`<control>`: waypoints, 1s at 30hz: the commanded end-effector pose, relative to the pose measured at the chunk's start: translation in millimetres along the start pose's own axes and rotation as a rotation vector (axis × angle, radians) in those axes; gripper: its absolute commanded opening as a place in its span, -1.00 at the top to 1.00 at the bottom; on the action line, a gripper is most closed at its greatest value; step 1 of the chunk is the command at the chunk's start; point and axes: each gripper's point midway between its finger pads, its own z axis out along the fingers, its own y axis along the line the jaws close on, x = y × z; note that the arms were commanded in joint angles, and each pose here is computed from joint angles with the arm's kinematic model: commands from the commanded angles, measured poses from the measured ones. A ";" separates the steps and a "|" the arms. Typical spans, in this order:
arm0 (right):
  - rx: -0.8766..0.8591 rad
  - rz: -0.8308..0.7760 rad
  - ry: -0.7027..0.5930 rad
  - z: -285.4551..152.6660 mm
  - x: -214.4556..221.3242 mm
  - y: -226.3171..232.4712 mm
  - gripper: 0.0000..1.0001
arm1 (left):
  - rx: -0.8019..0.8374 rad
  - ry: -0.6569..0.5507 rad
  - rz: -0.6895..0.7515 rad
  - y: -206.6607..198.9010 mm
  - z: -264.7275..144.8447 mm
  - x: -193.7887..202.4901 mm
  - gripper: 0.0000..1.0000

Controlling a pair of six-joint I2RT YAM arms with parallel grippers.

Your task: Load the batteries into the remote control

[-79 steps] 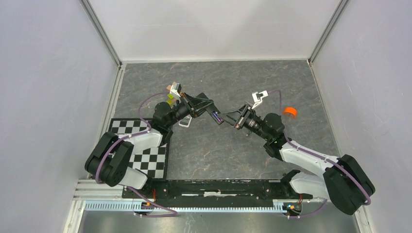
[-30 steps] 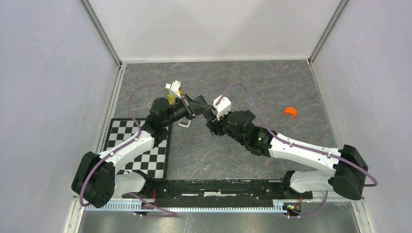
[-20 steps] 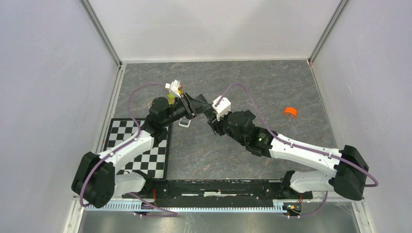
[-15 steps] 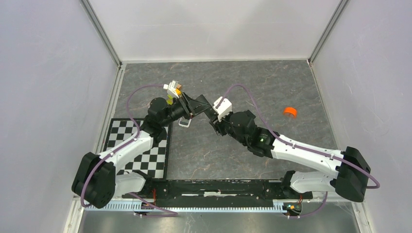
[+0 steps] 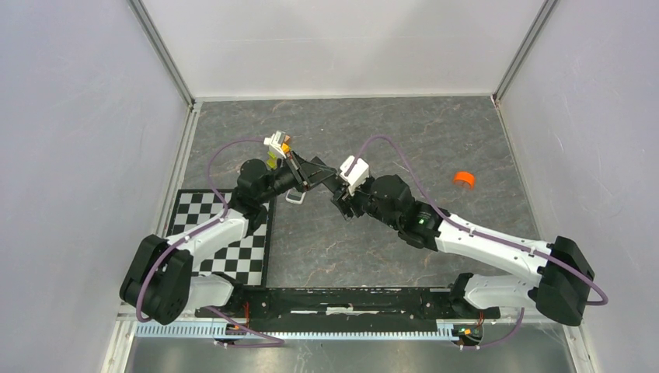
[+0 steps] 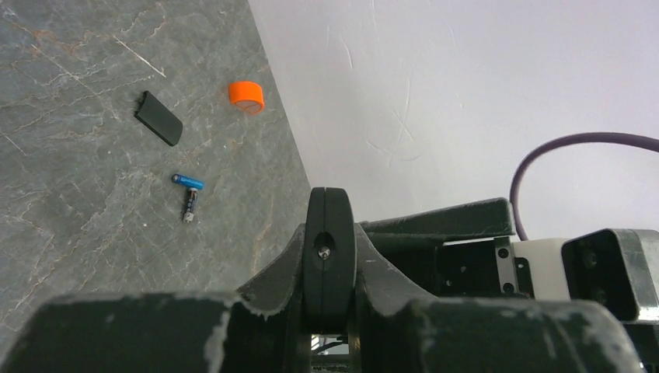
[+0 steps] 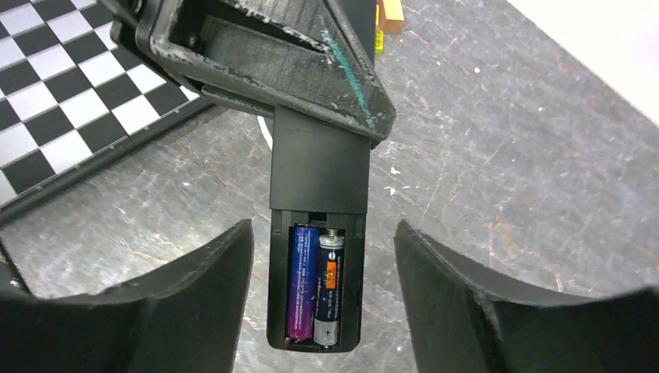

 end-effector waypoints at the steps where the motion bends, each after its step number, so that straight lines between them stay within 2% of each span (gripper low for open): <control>1: 0.026 0.007 -0.082 -7.6 -21.8 -10.8 -0.64 | 0.039 -0.014 0.011 -3.6 -4.6 -7.7 0.96; 4: 0.025 0.023 -0.120 -17.8 -24.3 -20.0 -0.77 | 0.002 -0.034 0.030 7.7 -9.6 -16.0 0.96; 7: 0.027 0.123 -0.087 -22.4 -22.2 -43.1 -0.73 | -0.072 -0.063 0.033 26.0 -16.3 -22.0 0.96; 9: 0.094 0.186 -0.033 -21.2 -6.5 -71.9 -0.72 | -0.154 -0.087 0.036 45.3 -20.8 -24.8 0.96; 12: 0.201 0.212 0.131 -16.5 33.8 -106.2 -0.70 | -0.196 -0.096 0.019 60.1 -25.8 -24.7 0.96; 15: 0.247 0.205 0.343 -13.3 75.4 -133.6 -0.78 | -0.205 -0.095 0.015 65.0 -29.3 -23.9 0.96; 22: 0.210 0.109 0.659 5.4 142.9 -181.5 -0.81 | -0.196 -0.084 0.030 63.3 -31.8 -23.8 0.96; 30: 0.181 0.134 0.835 12.9 195.8 -207.3 -0.85 | -0.212 -0.075 0.011 72.5 -33.9 -18.4 0.96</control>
